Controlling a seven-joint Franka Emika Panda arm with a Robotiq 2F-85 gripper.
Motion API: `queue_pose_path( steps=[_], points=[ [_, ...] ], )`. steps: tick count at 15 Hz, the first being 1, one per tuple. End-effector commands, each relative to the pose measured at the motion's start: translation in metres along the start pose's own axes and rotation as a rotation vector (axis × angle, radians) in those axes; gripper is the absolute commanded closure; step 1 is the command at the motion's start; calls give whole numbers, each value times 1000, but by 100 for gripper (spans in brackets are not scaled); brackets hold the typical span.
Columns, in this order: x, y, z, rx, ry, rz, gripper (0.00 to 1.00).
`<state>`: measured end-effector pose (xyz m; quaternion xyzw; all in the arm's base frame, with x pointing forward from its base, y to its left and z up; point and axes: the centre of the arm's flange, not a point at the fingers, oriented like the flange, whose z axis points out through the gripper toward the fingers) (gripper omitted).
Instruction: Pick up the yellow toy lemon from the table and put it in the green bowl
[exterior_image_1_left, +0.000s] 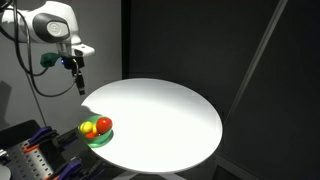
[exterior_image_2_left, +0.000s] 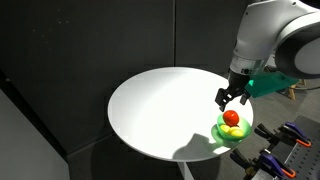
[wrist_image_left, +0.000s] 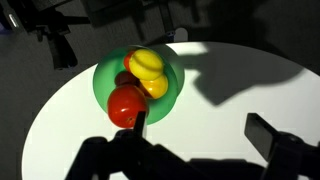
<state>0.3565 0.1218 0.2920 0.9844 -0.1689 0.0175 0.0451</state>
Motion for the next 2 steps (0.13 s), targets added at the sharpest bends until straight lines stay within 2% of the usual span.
queue_pose_path(
  steps=[1, 2],
  points=[
    [0, 0, 0, 0, 0, 0, 0],
    [0, 0, 0, 0, 0, 0, 0]
  ],
)
